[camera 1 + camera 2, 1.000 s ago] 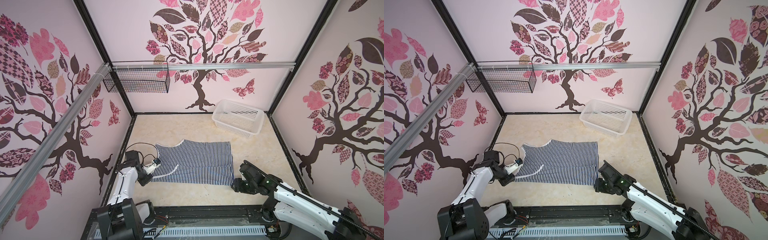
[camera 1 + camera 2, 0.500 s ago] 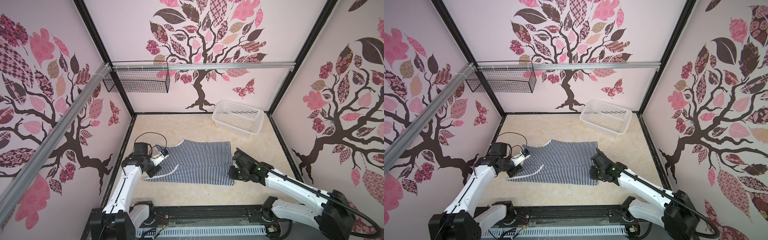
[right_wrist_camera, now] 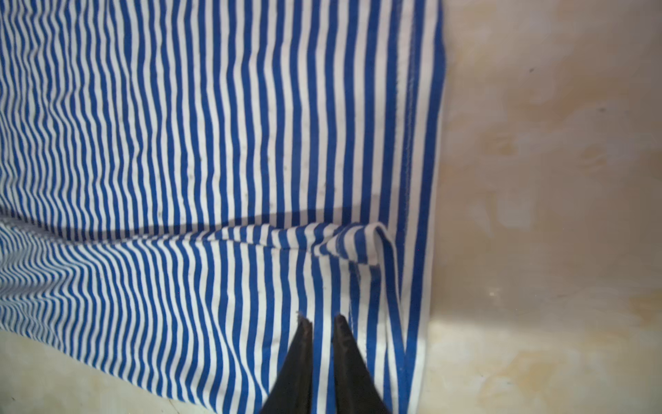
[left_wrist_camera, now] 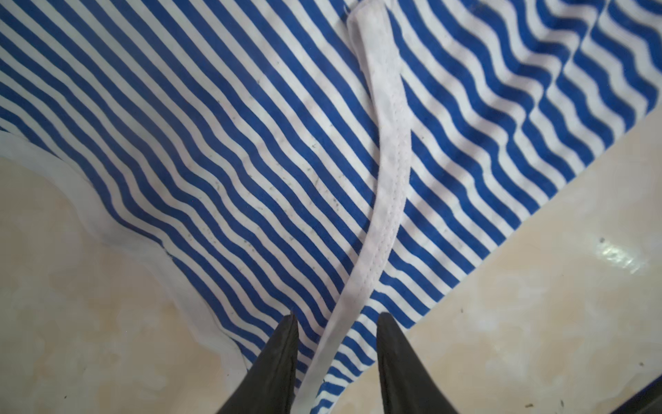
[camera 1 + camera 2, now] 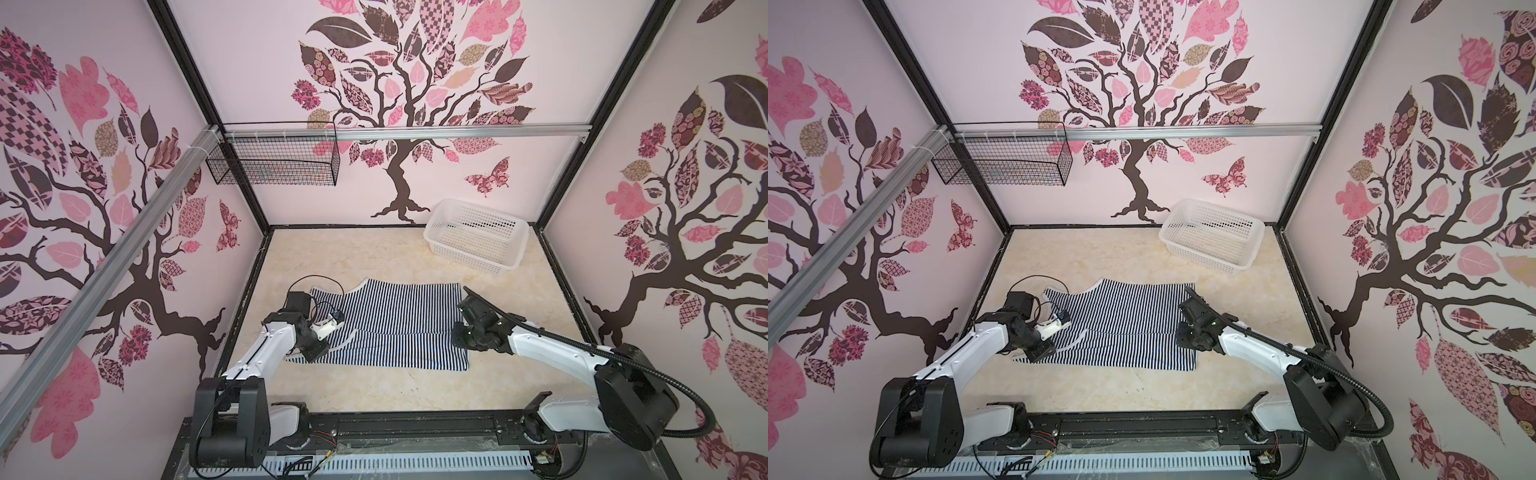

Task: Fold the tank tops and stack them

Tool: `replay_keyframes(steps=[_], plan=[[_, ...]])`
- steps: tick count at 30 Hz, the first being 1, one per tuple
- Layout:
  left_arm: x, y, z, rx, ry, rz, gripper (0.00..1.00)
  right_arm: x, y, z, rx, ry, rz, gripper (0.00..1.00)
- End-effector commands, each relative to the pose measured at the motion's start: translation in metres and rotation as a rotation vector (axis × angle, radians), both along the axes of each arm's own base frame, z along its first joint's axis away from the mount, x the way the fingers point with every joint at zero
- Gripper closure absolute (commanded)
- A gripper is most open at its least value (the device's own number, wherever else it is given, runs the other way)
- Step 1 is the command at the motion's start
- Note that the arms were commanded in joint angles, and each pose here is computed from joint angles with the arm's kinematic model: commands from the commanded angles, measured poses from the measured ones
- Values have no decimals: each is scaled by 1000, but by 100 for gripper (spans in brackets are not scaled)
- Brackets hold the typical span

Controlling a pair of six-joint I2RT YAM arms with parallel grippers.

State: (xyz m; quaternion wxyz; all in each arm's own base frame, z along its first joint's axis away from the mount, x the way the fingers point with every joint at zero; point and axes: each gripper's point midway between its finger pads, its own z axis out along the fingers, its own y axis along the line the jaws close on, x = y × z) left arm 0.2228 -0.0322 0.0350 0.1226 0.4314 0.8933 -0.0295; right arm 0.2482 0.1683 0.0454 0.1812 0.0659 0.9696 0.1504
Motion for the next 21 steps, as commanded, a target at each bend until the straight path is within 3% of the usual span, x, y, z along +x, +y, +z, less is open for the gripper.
replay_keyframes(steps=[1,9,13,16,21], plan=[[4,4,-9,33,-15,-6,60,7,-5,-9,-31,2,1,72],[3,8,-19,55,2,1,60,5,-5,-34,-65,61,15,67],[1,10,-19,64,8,9,60,4,-7,-32,-79,75,14,58],[7,3,0,17,-23,24,58,2,2,-10,-12,42,33,46],[27,-18,45,-116,-87,50,55,-4,8,28,68,-16,44,41]])
